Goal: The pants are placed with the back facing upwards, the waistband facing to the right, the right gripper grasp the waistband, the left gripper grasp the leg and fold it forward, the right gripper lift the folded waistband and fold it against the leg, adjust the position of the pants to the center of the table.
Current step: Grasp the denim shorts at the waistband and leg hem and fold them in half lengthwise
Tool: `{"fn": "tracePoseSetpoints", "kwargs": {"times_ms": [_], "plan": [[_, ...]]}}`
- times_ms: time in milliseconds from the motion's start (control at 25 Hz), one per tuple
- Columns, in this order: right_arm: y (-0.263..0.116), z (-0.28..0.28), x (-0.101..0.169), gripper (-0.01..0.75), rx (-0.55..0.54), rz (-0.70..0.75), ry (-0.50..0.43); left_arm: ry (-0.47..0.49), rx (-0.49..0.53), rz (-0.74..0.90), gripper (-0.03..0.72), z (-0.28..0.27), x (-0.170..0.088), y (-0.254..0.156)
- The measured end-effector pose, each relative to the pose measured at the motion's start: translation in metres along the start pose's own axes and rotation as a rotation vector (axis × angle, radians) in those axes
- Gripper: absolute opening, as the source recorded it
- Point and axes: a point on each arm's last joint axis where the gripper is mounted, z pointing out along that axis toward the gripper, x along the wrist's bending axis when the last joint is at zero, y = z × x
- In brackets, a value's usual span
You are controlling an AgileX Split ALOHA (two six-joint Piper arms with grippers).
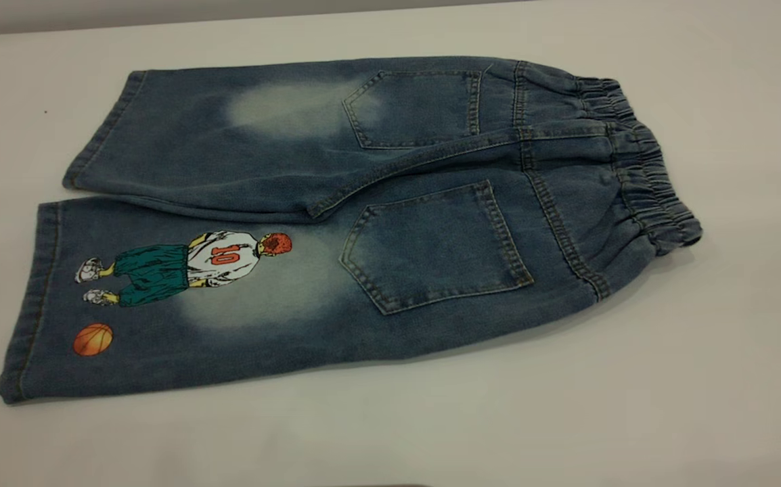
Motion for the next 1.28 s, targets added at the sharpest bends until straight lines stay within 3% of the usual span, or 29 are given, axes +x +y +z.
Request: {"fn": "tracePoseSetpoints", "kwargs": {"times_ms": [200,480,640,960,1280], "plan": [[0.019,0.048,-0.004,0.559,0.145,0.068,0.014,-0.042,0.053,-0.063,0.485,0.052,-0.01,0.019],[0.018,0.118,-0.013,0.559,0.408,0.164,0.048,0.001,0.228,-0.056,0.485,0.122,-0.01,0.014],[0.01,0.157,-0.021,0.559,0.506,0.225,0.066,0.022,0.297,-0.051,0.485,0.151,-0.009,0.005],[-0.017,0.221,-0.04,0.559,0.613,0.321,0.074,-0.024,0.26,0.025,0.485,0.17,-0.02,0.003],[-0.049,0.269,-0.063,0.559,0.606,0.382,0.034,-0.056,0.233,0.049,0.485,0.171,-0.028,0.004]]}}
